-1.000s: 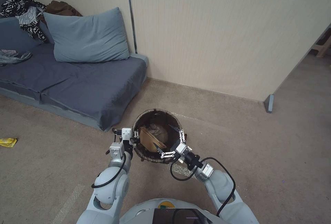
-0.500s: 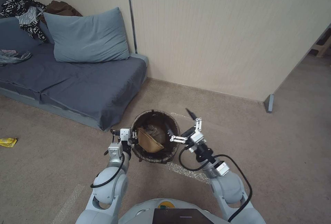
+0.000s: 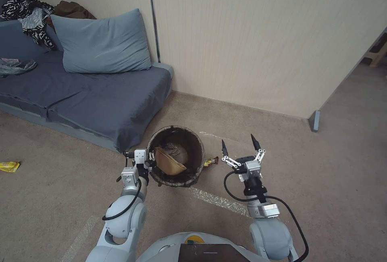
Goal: Pick up the trash bin, then pick up the garbage from the floor and place it into the trash bin.
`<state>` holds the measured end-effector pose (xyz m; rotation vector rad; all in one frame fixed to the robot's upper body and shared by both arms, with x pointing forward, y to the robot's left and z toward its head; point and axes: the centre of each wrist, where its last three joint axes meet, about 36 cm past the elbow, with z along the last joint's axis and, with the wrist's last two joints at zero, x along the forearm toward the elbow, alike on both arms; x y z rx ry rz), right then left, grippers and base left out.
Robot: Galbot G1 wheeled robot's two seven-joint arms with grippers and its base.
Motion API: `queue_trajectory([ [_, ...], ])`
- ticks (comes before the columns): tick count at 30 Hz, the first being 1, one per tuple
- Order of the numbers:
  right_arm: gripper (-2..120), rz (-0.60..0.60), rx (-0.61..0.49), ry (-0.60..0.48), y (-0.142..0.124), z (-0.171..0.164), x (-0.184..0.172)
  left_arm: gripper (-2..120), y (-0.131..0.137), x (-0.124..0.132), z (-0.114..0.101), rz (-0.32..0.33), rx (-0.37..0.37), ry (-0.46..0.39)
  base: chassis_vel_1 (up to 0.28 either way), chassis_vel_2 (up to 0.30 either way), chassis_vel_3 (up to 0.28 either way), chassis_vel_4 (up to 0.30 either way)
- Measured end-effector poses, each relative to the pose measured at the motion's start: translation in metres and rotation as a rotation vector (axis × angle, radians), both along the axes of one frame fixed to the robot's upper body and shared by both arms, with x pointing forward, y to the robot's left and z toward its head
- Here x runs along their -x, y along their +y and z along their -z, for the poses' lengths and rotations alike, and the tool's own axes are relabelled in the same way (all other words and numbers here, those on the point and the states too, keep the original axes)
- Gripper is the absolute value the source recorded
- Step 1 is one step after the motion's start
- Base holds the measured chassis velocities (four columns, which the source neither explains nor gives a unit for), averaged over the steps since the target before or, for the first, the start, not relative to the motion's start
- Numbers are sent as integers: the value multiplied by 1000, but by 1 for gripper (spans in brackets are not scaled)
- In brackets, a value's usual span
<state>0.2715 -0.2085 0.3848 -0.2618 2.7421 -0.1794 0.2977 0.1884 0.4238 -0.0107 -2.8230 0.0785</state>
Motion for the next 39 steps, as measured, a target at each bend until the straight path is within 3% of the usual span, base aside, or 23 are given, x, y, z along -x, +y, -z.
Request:
queue_trajectory([
  [14, 100, 99, 39, 77, -6, 58, 19, 6, 5, 1, -1, -34, -6, -22, 0, 0, 0, 0],
  [24, 100, 97, 56, 96, -10, 60, 9, 6, 6, 2, -4, -32, -9, -30, 0, 0, 0, 0],
  [28, 100, 38, 139, 167, -31, 53, -18, 6, 7, 2, -5, -33, -14, -30, 0, 0, 0, 0],
  [30, 100, -68, 272, 231, -56, 56, -45, 6, 10, 1, -5, -36, -20, -29, 0, 0, 0, 0],
  [32, 100, -92, 305, 239, -61, 59, -51, 6, 10, 1, -4, -36, -21, -28, 0, 0, 0, 0],
  [34, 100, -177, 409, 289, -74, 72, -69, 6, 10, 0, -3, -36, -23, -21, 0, 0, 0, 0],
  [39, 100, -240, 505, 363, -82, 98, -87, 6, 11, -2, -2, -35, -25, -16, 0, 0, 0, 0],
])
